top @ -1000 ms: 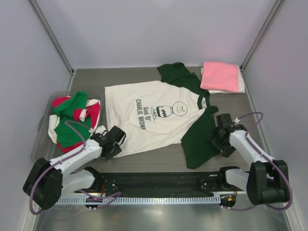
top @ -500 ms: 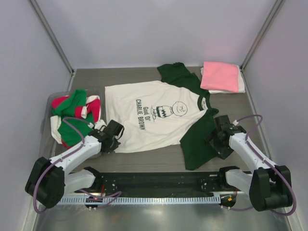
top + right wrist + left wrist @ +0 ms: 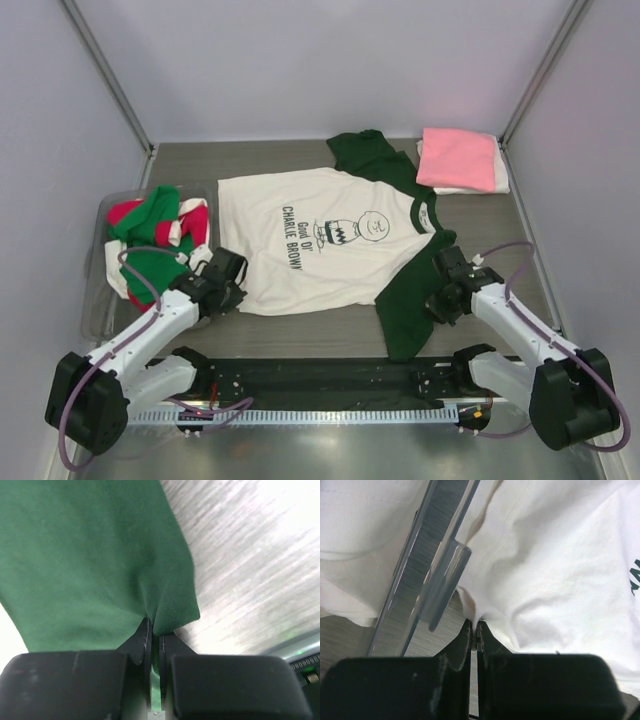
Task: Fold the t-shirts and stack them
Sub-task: Fold the tshirt
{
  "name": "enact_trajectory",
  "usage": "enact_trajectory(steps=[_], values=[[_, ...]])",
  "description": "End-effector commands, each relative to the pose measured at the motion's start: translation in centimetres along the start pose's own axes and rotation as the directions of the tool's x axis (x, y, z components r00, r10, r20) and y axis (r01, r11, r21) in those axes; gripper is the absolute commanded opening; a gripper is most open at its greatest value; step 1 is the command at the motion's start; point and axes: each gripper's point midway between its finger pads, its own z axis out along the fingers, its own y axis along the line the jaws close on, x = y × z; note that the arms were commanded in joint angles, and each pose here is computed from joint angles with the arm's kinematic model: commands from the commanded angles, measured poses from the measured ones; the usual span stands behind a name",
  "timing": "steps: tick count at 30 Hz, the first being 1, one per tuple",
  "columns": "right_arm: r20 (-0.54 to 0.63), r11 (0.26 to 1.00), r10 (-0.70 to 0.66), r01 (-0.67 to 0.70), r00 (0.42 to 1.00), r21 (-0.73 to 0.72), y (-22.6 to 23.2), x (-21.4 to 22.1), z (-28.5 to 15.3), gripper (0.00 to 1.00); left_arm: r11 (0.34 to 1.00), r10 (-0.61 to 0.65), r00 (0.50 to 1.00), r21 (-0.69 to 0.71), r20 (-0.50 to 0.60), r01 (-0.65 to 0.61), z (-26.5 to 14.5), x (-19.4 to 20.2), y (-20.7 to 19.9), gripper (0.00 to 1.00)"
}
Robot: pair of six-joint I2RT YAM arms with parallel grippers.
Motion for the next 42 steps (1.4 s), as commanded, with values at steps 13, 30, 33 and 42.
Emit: enact_trajectory(steps=[13,30,33,42], values=[[0.002,0.974,-0.013,0.013,1.0,-0.226,0.8,0.3,-9.5,0.01,0.991,-0.058,0.998,0.121,-0.019,0.06,-6.5,-0.9,0.4,0.0],[0.228,0.936,-0.139,0.203,0.964,-0.287,9.4,-7.1,-13.4,0.01,0.998,-0.008,0.999,0.063,0.043,0.005,-7.0,-4.6,-2.2,0.0],[0.296,0.924,-0.174,0.26,0.939,-0.282,13.4,-10.2,-15.0,0.01,0.999,-0.01,1.0,0.037,0.021,0.009,-5.9,-5.7,-2.9,0.0],[0.313,0.917,-0.284,0.352,0.906,-0.188,20.8,-15.3,-12.4,0.01,0.998,-0.038,0.999,-0.049,-0.021,0.037,-2.0,-10.0,-3.4,0.0]])
